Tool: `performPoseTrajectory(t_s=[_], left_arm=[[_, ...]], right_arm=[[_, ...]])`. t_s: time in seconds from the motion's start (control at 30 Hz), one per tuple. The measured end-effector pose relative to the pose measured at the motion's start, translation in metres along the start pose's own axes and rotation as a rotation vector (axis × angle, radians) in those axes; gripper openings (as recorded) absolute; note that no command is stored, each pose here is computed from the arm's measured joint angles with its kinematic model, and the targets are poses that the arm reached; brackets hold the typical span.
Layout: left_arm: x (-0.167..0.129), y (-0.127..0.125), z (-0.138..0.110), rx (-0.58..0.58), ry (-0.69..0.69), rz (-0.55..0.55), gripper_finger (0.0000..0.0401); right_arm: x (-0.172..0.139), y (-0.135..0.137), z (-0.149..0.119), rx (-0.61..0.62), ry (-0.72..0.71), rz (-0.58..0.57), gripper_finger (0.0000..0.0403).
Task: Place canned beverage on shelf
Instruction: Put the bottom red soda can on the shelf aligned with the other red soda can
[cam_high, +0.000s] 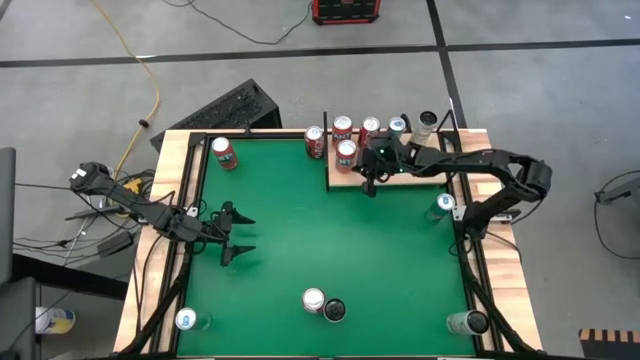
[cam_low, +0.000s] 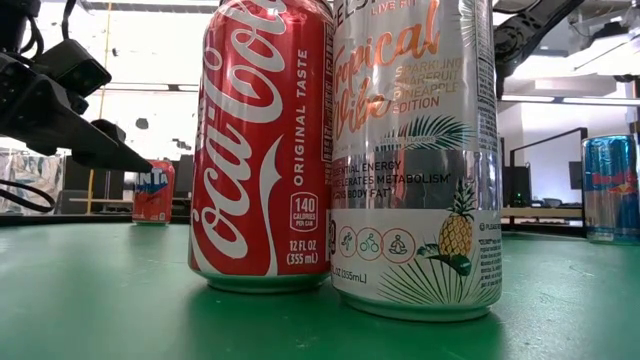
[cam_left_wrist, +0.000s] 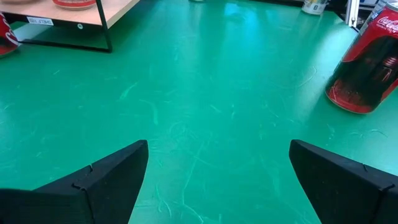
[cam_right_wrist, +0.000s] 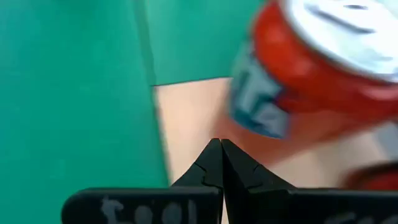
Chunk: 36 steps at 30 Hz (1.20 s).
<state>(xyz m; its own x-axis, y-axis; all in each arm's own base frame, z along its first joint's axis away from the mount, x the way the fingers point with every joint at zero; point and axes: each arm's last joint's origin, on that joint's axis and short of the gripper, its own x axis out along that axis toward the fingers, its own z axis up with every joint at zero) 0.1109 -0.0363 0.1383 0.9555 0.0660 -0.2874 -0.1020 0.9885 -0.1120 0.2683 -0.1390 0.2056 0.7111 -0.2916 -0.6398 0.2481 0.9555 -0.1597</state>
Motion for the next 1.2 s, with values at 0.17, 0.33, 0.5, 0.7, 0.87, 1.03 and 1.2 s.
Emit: performPoseTrajectory(t_s=[0.17, 0.33, 0.5, 0.7, 0.87, 1.03, 1.2], left_arm=[[0.0, 0.0, 0.0, 0.0, 0.0, 0.0, 0.0376], [0.0, 0.0, 0.0, 0.0, 0.0, 0.0, 0.0376], [0.0, 0.0, 0.0, 0.0, 0.0, 0.0, 0.0376], [0.0, 0.0, 0.0, 0.0, 0.0, 0.0, 0.0376], [0.0, 0.0, 0.0, 0.0, 0.0, 0.0, 0.0376], [0.0, 0.0, 0.0, 0.0, 0.001, 0.0, 0.0376], [0.0, 0.0, 0.0, 0.0, 0.0, 0.0, 0.0376]], right_arm=[[0.0, -0.001, 0.003, 0.003, -0.003, -0.075, 0.0019], [0.0, -0.002, 0.005, 0.003, -0.024, -0.081, 0.0019], [0.0, -0.002, 0.006, 0.006, -0.042, -0.087, 0.002], [-0.001, -0.003, 0.009, 0.011, -0.072, -0.095, 0.002], [-0.001, -0.001, 0.008, 0.025, -0.059, -0.082, 0.002], [0.0, 0.012, 0.012, -0.002, -0.073, -0.027, 0.002], [0.0, 0.017, 0.019, -0.016, -0.142, -0.026, 0.002]])
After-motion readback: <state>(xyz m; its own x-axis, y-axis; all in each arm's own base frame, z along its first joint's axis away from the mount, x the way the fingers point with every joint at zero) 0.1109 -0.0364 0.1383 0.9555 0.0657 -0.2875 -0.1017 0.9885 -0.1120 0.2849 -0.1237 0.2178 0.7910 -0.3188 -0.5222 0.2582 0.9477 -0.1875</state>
